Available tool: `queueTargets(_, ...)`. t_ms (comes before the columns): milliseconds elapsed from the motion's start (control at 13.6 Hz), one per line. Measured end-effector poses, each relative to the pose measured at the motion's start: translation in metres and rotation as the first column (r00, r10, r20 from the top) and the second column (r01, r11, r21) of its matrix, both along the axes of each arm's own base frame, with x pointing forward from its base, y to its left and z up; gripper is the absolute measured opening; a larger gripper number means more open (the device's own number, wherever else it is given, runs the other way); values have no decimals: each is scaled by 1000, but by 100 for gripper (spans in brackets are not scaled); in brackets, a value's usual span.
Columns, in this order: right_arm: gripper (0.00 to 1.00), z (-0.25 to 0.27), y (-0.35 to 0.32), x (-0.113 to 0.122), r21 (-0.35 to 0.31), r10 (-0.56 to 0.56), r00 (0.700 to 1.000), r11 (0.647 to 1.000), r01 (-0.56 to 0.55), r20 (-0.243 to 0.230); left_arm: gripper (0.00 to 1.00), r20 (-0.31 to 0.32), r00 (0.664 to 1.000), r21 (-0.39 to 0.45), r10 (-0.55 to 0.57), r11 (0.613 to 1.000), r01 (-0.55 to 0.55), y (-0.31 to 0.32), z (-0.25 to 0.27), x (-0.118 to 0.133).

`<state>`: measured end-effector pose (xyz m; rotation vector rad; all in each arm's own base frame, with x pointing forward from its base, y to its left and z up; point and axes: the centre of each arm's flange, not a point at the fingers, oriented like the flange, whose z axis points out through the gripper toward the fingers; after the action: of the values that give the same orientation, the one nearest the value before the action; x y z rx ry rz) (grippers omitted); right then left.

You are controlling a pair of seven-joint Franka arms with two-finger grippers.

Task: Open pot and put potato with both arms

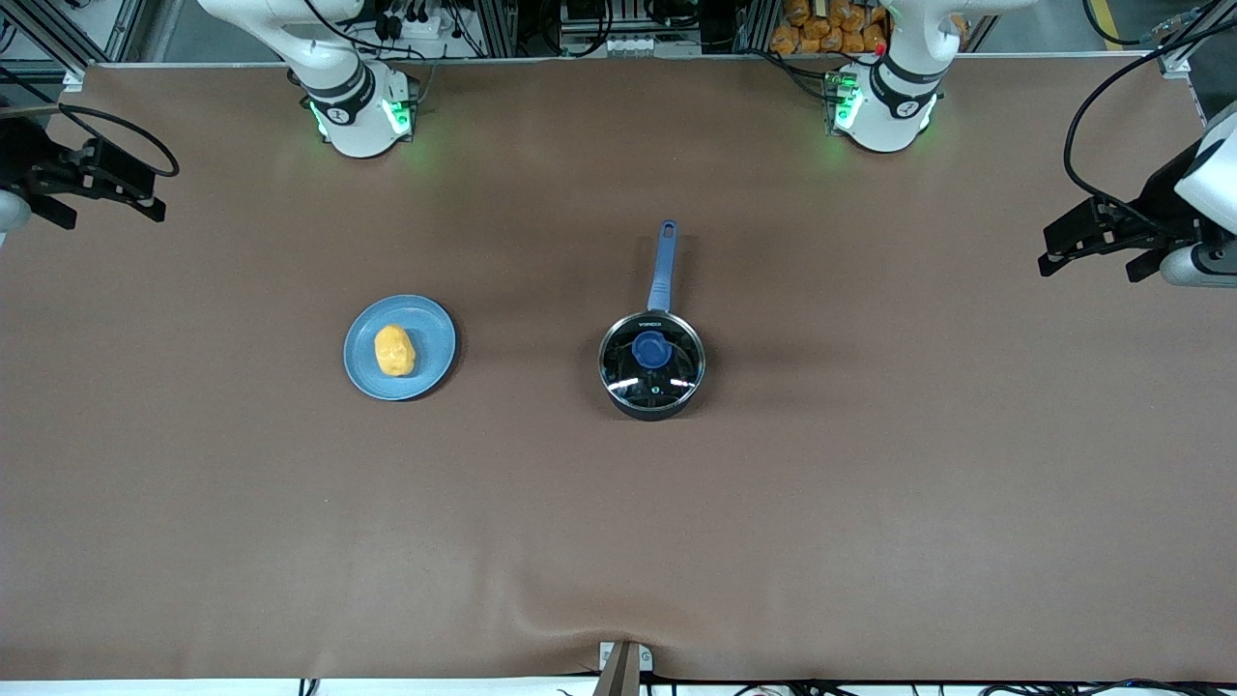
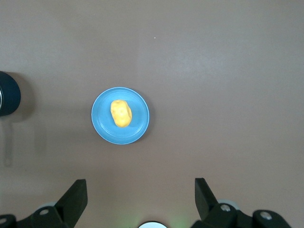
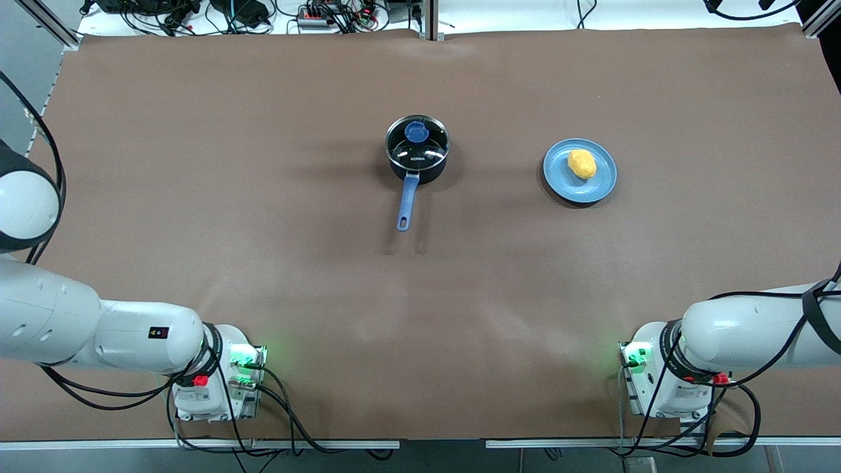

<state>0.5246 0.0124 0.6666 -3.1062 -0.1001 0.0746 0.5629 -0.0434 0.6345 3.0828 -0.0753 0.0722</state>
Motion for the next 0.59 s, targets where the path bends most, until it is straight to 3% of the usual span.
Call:
queueTargets(294, 100, -1, 0, 0, 0, 0, 1000, 1000, 0, -1, 100, -18, 1000, -1, 7, 1000, -7, -14, -8, 1)
queueTargets(587, 100, -1, 0, 1, 0, 0, 1000, 1000, 0, -3, 100, -62, 997, -8, 53, 999, -54, -113, -53, 9)
